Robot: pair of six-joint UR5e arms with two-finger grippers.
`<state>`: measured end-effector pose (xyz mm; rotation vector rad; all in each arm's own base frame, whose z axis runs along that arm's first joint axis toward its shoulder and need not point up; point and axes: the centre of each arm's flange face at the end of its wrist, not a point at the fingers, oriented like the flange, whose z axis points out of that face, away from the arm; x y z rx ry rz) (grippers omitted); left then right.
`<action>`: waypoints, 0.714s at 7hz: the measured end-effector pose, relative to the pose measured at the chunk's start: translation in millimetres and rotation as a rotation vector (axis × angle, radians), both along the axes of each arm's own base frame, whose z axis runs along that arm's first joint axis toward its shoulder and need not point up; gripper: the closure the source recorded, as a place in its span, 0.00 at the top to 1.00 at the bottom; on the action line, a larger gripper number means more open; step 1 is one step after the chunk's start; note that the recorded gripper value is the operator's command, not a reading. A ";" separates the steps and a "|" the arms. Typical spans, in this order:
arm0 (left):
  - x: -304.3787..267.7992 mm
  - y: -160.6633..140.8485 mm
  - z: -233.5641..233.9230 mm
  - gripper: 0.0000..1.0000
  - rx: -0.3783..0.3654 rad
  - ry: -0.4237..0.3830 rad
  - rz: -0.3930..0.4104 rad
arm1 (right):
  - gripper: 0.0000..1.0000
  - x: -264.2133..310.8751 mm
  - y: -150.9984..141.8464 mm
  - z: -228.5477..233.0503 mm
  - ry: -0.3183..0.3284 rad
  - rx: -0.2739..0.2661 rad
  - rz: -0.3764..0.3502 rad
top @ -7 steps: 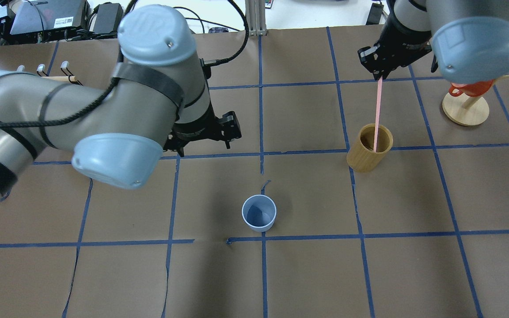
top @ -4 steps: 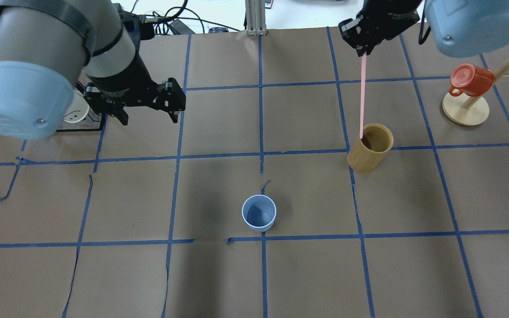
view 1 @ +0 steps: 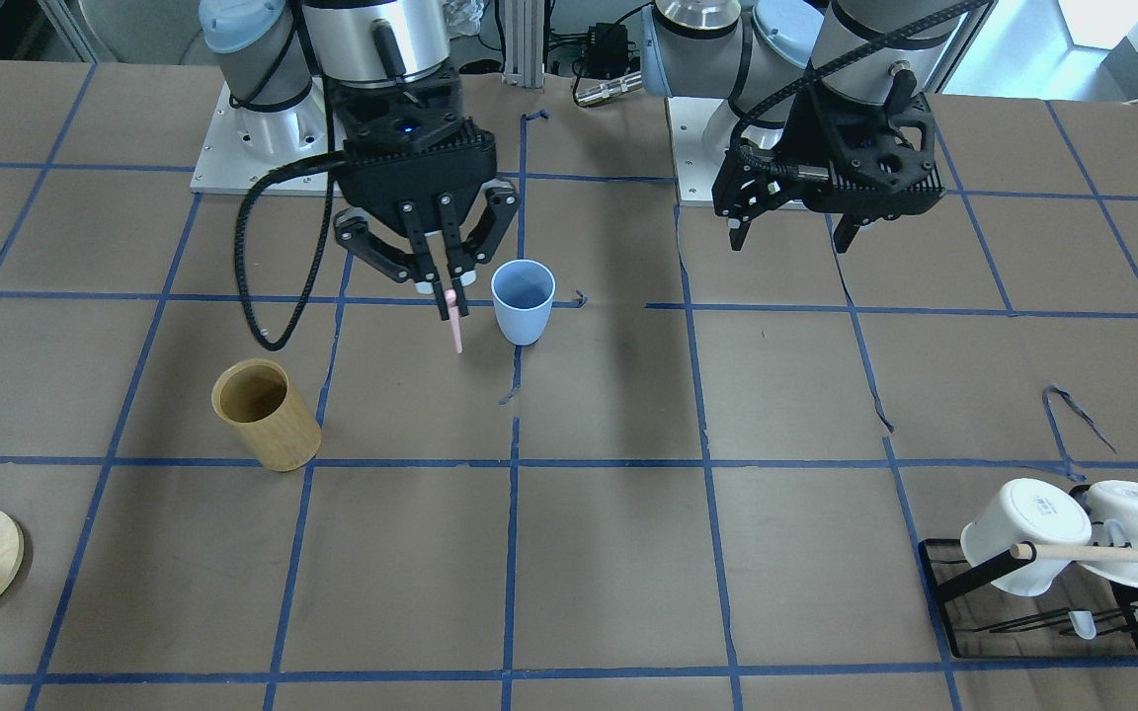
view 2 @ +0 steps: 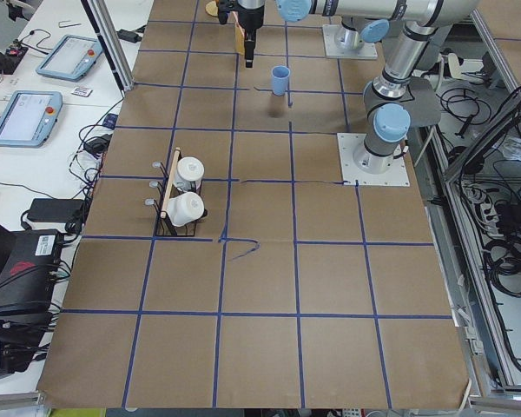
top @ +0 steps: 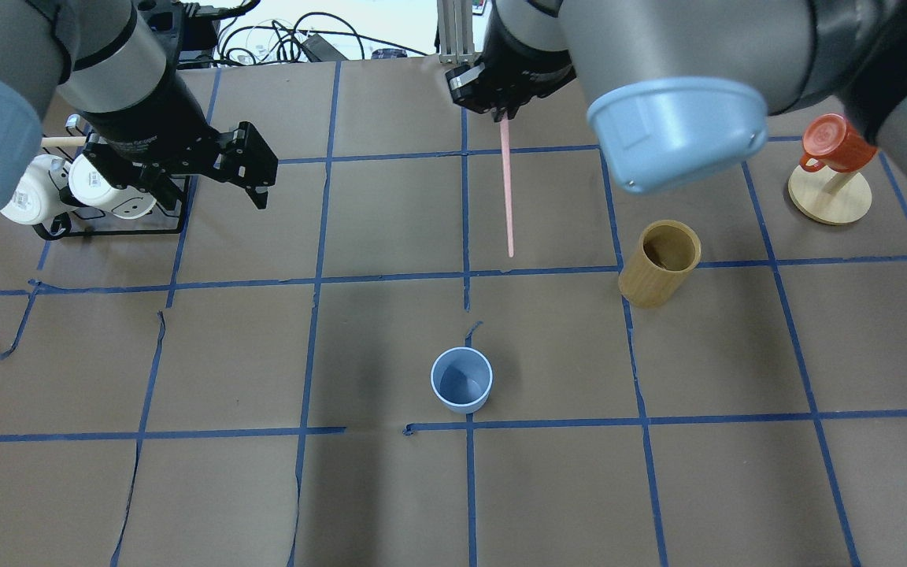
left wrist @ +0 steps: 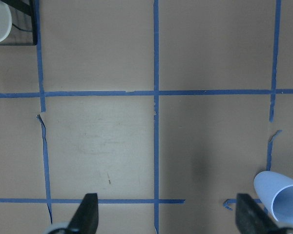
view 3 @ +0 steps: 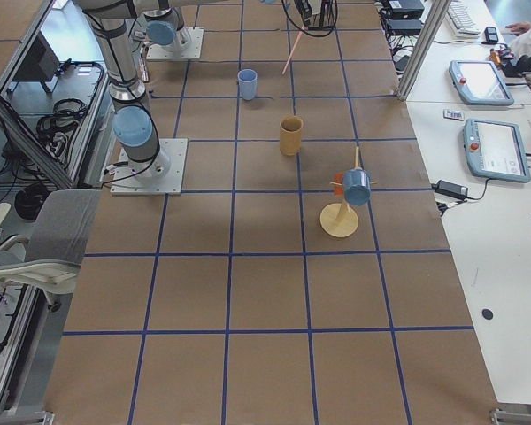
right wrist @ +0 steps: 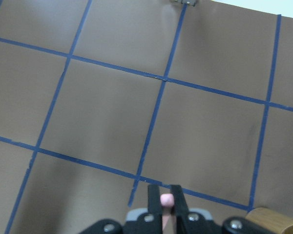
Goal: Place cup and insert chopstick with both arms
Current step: 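Carry the pink chopstick over the light blue cup and lower it inside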
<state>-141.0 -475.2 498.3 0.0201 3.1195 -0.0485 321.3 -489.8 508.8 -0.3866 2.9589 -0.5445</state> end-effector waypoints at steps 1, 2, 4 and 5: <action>0.6 -0.1 0.1 1.00 -0.001 0.000 -0.002 | 0.11 27.2 21.6 -13.2 -0.031 0.014 -0.014; 1.0 -0.4 0.2 1.00 -0.003 0.001 -0.002 | 0.12 46.0 41.0 -25.1 -0.048 0.021 -0.017; 1.6 -0.5 0.8 1.00 -0.005 0.000 -0.002 | 0.11 52.8 70.4 -30.0 -0.047 0.040 -0.010; 2.6 -1.3 1.7 1.00 -0.008 -0.001 0.000 | 0.11 49.6 79.6 -34.6 -0.031 0.061 -0.012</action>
